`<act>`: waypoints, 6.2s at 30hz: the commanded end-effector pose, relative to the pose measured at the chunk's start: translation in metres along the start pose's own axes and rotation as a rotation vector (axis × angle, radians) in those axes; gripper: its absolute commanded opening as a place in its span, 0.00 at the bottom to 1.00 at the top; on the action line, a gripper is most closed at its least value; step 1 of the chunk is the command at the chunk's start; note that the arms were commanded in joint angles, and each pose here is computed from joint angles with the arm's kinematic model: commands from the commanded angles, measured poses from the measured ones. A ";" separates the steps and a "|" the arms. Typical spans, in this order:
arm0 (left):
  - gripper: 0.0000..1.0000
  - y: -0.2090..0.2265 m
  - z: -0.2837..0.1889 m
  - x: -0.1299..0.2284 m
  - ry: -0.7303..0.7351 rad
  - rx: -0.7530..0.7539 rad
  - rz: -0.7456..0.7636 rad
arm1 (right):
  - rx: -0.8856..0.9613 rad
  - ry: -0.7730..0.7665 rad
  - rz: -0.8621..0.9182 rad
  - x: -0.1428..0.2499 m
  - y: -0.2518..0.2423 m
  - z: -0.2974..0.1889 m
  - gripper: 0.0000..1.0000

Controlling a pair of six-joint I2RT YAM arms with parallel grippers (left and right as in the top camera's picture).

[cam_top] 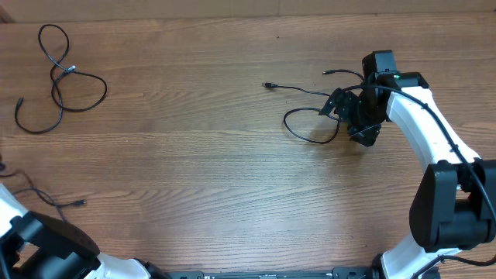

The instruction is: Untangle cables

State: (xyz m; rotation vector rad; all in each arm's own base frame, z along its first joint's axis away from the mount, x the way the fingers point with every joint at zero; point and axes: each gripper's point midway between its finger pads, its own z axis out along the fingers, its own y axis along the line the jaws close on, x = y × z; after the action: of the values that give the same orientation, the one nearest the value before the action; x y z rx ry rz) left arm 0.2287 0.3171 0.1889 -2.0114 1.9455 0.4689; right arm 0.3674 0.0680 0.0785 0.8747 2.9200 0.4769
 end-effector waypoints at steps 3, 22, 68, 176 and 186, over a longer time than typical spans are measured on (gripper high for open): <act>0.22 -0.012 0.046 0.046 0.131 0.066 -0.022 | -0.014 -0.022 -0.014 -0.001 0.002 -0.008 1.00; 1.00 -0.135 0.014 0.206 0.419 0.797 0.640 | -0.035 -0.050 -0.024 -0.008 0.008 -0.008 1.00; 1.00 -0.154 -0.186 0.560 0.237 1.222 1.378 | -0.028 -0.103 -0.032 -0.019 0.008 -0.009 1.00; 0.99 -0.143 -0.232 0.219 -0.135 0.843 0.750 | -0.028 -0.103 -0.032 -0.019 0.008 -0.009 1.00; 1.00 -0.046 -0.266 0.198 -0.169 0.902 0.720 | -0.028 -0.103 -0.032 -0.019 0.008 -0.009 1.00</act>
State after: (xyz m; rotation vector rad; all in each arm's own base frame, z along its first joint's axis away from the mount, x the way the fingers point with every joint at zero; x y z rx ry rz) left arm 0.3087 0.0256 0.3340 -0.6952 2.1956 -0.0983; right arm 0.3861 0.0640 0.0809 0.8410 2.8451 0.4625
